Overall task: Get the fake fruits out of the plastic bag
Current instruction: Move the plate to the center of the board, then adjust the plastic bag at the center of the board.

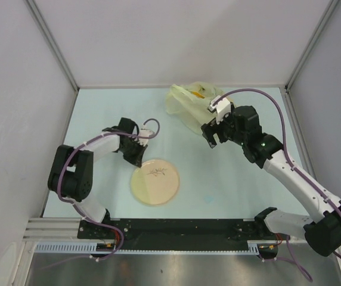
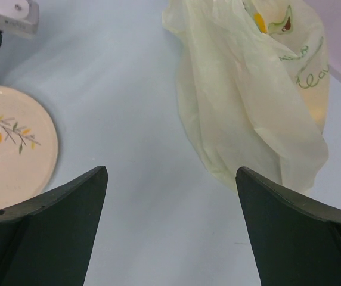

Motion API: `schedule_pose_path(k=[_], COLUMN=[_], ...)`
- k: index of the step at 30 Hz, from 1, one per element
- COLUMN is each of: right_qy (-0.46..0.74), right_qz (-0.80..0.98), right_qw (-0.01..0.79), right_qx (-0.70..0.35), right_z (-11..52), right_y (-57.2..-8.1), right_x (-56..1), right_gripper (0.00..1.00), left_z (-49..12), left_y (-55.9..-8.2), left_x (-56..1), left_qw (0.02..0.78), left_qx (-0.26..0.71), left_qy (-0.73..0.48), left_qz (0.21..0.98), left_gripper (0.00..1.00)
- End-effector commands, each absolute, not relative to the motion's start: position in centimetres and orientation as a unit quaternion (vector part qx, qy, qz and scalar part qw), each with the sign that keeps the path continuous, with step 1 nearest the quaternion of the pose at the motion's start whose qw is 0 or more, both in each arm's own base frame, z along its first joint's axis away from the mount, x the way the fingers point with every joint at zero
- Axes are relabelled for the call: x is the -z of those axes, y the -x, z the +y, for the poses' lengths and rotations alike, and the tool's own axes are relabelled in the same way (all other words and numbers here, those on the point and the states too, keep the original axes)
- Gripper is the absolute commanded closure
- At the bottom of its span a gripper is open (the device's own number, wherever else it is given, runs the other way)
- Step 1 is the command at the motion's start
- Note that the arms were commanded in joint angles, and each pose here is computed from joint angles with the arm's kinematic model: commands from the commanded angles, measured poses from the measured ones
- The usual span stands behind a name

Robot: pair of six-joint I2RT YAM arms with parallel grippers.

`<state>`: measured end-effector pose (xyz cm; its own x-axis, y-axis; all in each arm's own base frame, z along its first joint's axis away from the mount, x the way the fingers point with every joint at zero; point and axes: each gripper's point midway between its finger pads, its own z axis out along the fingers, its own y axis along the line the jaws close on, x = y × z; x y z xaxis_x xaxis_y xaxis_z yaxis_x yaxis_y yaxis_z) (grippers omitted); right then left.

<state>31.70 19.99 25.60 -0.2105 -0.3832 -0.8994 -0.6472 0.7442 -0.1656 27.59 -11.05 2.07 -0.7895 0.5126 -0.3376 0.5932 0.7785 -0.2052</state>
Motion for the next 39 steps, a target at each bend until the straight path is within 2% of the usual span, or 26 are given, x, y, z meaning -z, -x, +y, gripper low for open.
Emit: schedule_pose_path(k=[1, 6, 10, 11, 12, 13, 14, 16, 17, 20, 23, 29, 39], right_qy=[0.317, 0.292, 0.282, 0.281, 0.277, 0.274, 0.274, 0.269, 0.275, 0.275, 0.273, 0.301, 0.254], right_qz=[0.754, 0.764, 0.768, 0.767, 0.763, 0.761, 0.752, 0.746, 0.733, 0.708, 0.674, 0.666, 0.683], right_qw=[0.567, 0.568, 0.567, 0.569, 0.575, 0.580, 0.590, 0.600, 0.613, 0.644, 0.677, 0.671, 0.684], right_qx=[-0.096, -0.090, -0.096, -0.097, -0.101, -0.102, -0.106, -0.102, -0.106, -0.092, -0.113, -0.123, -0.035], right_z=[18.0, 16.4, 16.2, 16.3, 16.5, 16.7, 17.2, 18.0, 19.2, 21.6, 25.0, 30.9, 32.2], right_y=[-32.6, -33.2, -33.3, -33.4, -33.6, -33.8, -34.1, -35.2, -35.5, -37.5, -38.4, -41.7, -51.2], right_x=[-27.8, -27.8, -27.8, -27.9, -28.2, -28.5, -29.1, -29.5, -30.3, -32.3, -35.2, -32.8, -30.1], right_gripper=[0.06, 0.06, 0.07, 0.07, 0.07, 0.07, 0.07, 0.07, 0.08, 0.12, 0.19, 0.24, 0.13], left_z=[-19.7, -24.5, -25.2, -25.2, -25.3, -25.1, -24.9, -23.9, -23.4, -21.0, -18.6, -15.1, -12.8], left_y=[-24.4, -24.2, -24.9, -25.3, -26.2, -26.3, -26.8, -28.5, -29.2, -31.0, -31.9, -32.3, -30.8], left_x=[-2.3, -3.2, -5.8, -6.9, -9.4, -10.9, -12.3, -16.3, -17.3, -20.6, -22.4, -23.6, -24.0], left_qw=[0.092, 0.092, 0.103, 0.119, 0.155, 0.170, 0.192, 0.252, 0.268, 0.311, 0.345, 0.382, 0.415], left_qx=[0.268, 0.293, 0.304, 0.305, 0.312, 0.316, 0.315, 0.306, 0.298, 0.285, 0.275, 0.250, 0.245], left_qy=[-0.286, -0.313, -0.320, -0.331, -0.338, -0.341, -0.345, -0.338, -0.329, -0.289, -0.251, -0.202, -0.173], left_qz=[0.915, 0.899, 0.891, 0.885, 0.874, 0.869, 0.863, 0.853, 0.855, 0.860, 0.862, 0.867, 0.859], left_gripper=[1.00, 1.00, 1.00, 0.97, 0.92, 0.82, 0.58, 0.40, 0.27, 0.14, 0.10, 0.09, 0.09])
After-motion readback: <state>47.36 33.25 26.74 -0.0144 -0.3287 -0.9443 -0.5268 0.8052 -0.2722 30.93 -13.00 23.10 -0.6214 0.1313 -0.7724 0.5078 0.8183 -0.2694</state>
